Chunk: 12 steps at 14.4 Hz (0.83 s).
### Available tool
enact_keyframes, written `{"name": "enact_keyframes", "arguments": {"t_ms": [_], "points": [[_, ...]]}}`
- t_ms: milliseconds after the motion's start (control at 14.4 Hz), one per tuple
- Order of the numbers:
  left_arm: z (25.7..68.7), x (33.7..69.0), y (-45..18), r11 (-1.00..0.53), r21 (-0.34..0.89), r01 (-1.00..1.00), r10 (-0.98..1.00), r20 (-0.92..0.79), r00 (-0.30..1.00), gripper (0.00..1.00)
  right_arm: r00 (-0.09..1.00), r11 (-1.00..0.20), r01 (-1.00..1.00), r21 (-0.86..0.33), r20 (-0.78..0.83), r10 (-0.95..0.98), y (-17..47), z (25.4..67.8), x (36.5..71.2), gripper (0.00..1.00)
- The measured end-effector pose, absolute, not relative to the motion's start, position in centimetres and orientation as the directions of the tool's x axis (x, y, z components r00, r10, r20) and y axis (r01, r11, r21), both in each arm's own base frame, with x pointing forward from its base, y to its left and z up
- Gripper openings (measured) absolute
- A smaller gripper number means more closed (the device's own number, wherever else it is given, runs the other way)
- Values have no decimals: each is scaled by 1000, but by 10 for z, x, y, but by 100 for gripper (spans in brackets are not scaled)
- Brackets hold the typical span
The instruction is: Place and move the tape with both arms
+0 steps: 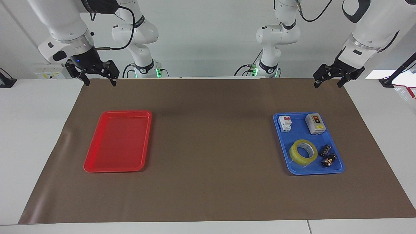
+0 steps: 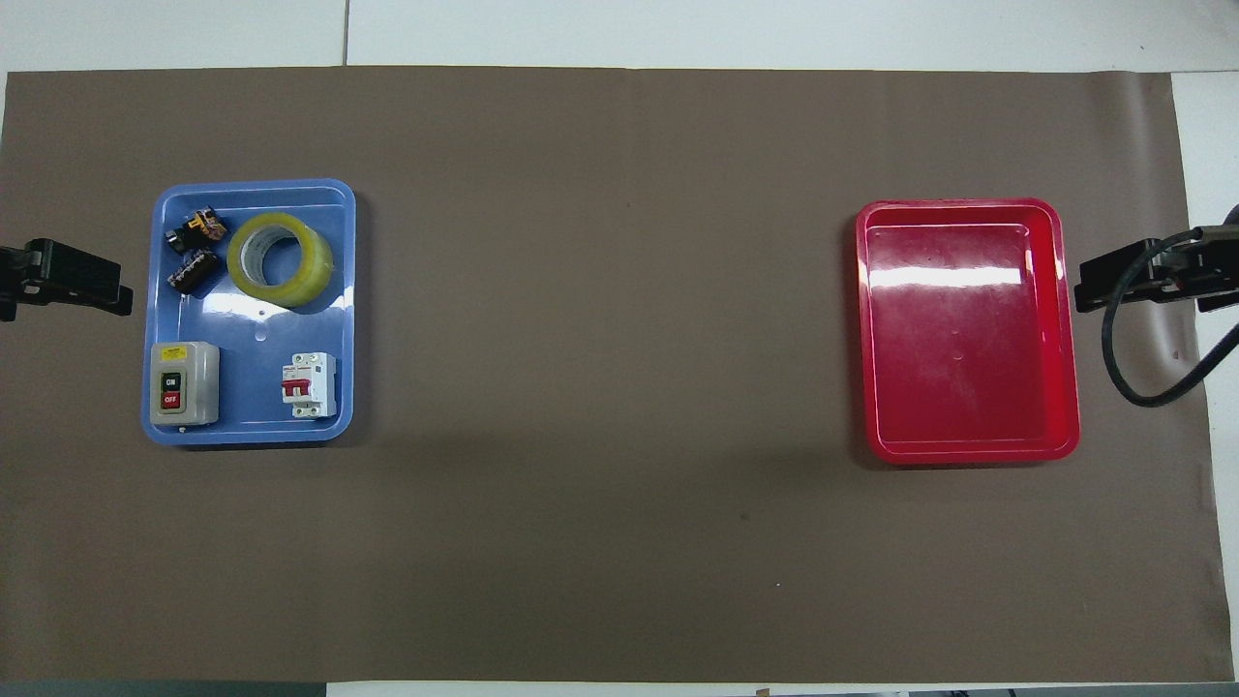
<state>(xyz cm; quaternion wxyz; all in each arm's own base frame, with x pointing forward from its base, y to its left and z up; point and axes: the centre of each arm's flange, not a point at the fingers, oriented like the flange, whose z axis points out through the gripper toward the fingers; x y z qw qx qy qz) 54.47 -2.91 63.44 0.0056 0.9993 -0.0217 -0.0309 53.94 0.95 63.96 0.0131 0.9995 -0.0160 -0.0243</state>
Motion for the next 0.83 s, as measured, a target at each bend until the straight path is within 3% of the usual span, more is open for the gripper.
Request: {"name": "enact_keyframes", "arguments": {"t_ms": [832], "points": [[635,546,-29,-999,13,-43,-44,-54,998,100,998,-999,-31,27,-48,-32,10,640,539,100]]}}
